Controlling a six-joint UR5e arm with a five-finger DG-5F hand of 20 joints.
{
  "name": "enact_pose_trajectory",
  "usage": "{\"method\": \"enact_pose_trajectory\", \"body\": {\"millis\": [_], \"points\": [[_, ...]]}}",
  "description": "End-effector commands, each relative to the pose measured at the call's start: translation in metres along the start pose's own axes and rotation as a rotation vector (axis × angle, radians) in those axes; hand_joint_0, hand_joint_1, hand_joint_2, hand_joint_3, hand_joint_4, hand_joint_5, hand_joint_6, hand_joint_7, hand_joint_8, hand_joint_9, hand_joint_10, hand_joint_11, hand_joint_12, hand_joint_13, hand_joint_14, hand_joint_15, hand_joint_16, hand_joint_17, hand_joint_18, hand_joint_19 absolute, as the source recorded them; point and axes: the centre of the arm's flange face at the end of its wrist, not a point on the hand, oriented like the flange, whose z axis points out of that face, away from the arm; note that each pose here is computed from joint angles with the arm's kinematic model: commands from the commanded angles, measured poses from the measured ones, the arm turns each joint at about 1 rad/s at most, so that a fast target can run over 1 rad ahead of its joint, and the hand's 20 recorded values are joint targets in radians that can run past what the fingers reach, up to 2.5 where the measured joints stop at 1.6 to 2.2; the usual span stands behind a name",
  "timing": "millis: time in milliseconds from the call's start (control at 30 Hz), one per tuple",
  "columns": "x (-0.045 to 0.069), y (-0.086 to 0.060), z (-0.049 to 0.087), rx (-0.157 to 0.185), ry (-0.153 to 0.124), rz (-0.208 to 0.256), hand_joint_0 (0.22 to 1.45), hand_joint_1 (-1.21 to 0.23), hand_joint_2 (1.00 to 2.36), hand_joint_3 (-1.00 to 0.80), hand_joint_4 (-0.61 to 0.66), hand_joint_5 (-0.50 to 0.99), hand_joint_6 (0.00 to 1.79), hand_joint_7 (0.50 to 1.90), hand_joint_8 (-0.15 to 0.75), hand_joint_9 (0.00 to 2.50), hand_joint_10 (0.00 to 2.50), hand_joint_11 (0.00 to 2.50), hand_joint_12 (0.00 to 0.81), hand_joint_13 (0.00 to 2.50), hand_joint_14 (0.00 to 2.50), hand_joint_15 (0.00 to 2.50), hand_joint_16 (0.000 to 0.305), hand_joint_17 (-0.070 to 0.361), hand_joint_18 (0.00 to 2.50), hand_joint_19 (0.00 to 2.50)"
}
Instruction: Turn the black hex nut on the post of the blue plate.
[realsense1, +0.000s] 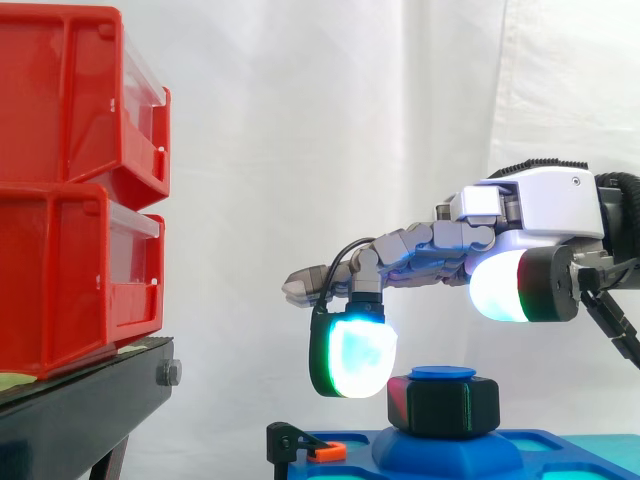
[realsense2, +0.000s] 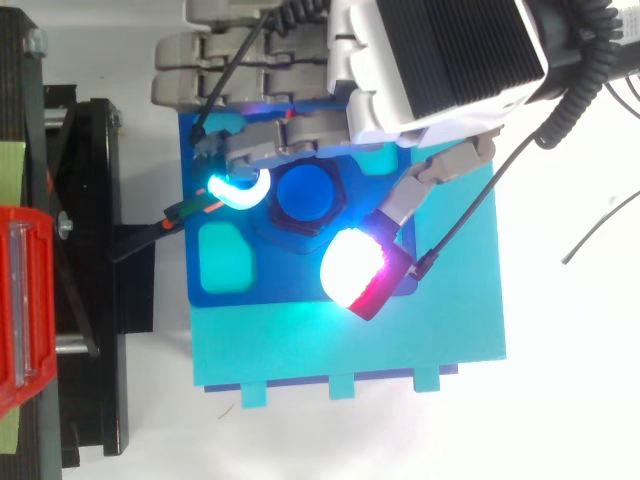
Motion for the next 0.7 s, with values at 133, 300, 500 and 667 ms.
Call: {"method": "enact_pose_trajectory", "body": {"millis": [133, 300, 500, 667], "points": [[-0.001, -0.006, -0.004, -0.003, 0.001, 0.0, 0.45, -0.24, 1.0, -0.5, 0.2, -0.22, 0.5, 1.09, 0.233, 0.12, 0.0, 0.03, 0.365, 0.09, 0.0, 0.03, 0.057, 0.129, 0.0, 0.09], [-0.001, -0.007, -0.006, -0.009, 0.004, -0.001, 0.45, -0.24, 1.0, -0.5, 0.2, -0.22, 0.5, 1.12, 0.234, 0.12, 0.0, 0.03, 0.364, 0.09, 0.0, 0.03, 0.057, 0.128, 0.0, 0.07], [0.0, -0.013, -0.014, -0.015, 0.026, 0.011, 0.45, -0.26, 1.0, -0.5, 0.2, -0.21, 0.5, 1.12, 0.24, 0.15, 0.0, 0.01, 0.368, 0.12, 0.0, 0.0, 0.058, 0.13, 0.0, 0.04], [-0.002, -0.021, -0.021, -0.016, 0.028, 0.011, 0.45, -0.24, 1.0, -0.5, 0.2, -0.21, 0.5, 1.13, 0.233, 0.12, 0.0, 0.04, 0.364, 0.1, 0.0, 0.03, 0.057, 0.128, 0.0, 0.08]]}}
